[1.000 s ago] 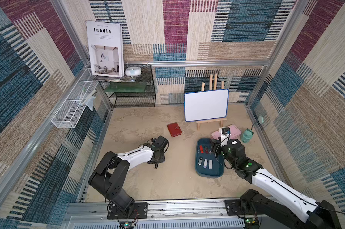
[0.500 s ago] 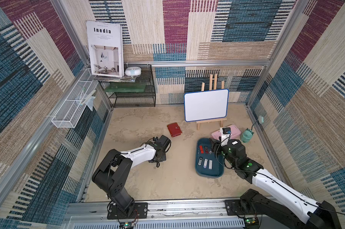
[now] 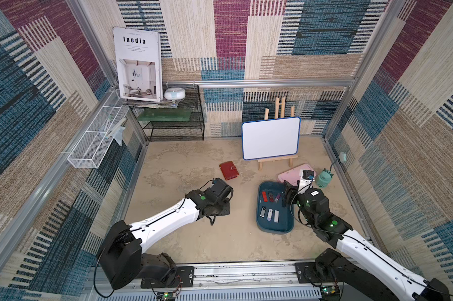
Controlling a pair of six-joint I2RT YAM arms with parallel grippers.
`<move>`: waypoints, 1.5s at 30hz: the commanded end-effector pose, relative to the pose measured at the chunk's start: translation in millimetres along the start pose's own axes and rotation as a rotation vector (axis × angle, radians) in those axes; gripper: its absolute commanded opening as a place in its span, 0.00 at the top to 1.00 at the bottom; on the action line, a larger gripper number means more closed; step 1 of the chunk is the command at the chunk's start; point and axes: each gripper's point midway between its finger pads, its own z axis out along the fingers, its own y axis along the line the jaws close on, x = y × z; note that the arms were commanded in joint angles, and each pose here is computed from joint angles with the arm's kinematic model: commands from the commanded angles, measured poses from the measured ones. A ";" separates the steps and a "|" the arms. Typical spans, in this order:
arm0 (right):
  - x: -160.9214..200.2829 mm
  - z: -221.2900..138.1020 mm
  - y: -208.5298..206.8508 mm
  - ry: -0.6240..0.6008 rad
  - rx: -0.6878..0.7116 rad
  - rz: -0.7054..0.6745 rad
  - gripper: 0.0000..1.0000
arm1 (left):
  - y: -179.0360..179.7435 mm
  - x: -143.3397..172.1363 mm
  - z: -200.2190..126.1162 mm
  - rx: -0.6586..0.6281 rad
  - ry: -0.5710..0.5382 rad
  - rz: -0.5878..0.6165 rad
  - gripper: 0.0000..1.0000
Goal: Put the usb flash drive into the storage box
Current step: Pick up the USB flash from the center of the board, then place the USB flash in the storage box.
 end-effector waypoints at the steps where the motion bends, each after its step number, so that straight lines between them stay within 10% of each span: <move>1: -8.7 -10.1 -30.9 -0.076 0.143 0.076 0.36 | -35.3 7.3 -8.6 0.045 -0.005 0.000 0.94; 10: -11.4 -42.2 -75.3 -0.242 0.267 0.241 0.40 | -160.9 25.2 1.7 0.189 0.007 0.126 0.95; 20: -2.9 -54.6 -94.4 -0.335 0.305 0.350 0.42 | -222.0 27.3 50.2 0.211 0.078 0.142 0.95; 45: 2.3 -50.6 -97.2 -0.332 0.328 0.382 0.43 | -232.5 48.6 139.2 0.111 0.176 0.134 0.87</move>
